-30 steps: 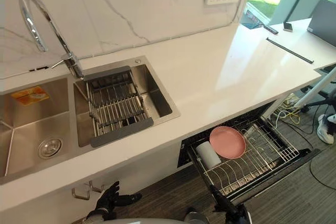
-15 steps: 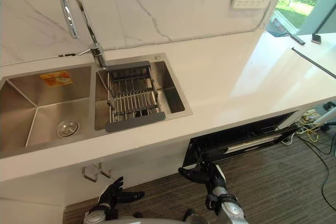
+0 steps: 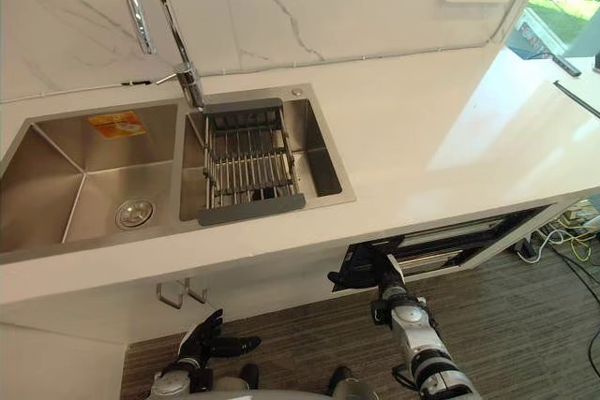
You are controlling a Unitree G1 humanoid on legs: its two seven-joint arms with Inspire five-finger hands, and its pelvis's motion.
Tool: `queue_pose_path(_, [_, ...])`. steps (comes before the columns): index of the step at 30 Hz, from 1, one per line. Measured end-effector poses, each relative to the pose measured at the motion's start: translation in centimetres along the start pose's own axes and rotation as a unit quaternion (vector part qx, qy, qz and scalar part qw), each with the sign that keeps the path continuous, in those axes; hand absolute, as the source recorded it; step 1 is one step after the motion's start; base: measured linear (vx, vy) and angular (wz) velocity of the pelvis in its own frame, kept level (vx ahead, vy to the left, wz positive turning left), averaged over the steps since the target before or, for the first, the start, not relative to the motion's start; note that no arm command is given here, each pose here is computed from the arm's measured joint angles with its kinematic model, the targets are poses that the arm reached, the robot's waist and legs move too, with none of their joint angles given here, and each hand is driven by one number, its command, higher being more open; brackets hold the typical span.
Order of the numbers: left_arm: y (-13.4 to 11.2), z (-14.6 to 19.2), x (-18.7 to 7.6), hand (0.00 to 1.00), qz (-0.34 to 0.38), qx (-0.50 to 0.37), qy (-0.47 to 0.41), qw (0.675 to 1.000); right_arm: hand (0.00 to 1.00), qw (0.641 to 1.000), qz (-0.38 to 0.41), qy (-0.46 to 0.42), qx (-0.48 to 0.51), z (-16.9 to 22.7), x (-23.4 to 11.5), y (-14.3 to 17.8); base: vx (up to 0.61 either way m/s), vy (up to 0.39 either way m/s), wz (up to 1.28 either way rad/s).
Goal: Walk over to the sink, pick up the cup, carry it to the dishwasher, place the cup inside the dishwasher, then close the dishwasher door
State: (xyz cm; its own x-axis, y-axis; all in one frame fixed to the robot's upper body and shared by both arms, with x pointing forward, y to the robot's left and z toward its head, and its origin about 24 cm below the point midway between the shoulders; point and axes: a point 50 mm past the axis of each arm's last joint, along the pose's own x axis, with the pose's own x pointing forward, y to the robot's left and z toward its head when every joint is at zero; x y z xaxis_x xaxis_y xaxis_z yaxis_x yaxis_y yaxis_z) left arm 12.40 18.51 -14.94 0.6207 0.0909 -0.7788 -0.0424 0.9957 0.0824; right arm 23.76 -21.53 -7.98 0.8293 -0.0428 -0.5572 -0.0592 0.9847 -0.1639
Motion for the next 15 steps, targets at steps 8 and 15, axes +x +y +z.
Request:
queue_pose_path(8, [-0.1, 0.6, 0.2, 1.0, -0.001, 0.0, -0.012, 1.0, 1.0, 0.999, 0.017, -0.028, -0.02, 2.0, 0.6, 0.3, -0.02, -0.04, -0.19])
queue_pose_path(15, [-0.3, 0.6, 0.2, 1.0, -0.004, 0.006, -0.007, 1.0, 1.0, 0.996, 0.059, -0.063, -0.015, 1.2, -1.8, 1.5, 0.05, -0.023, -0.09])
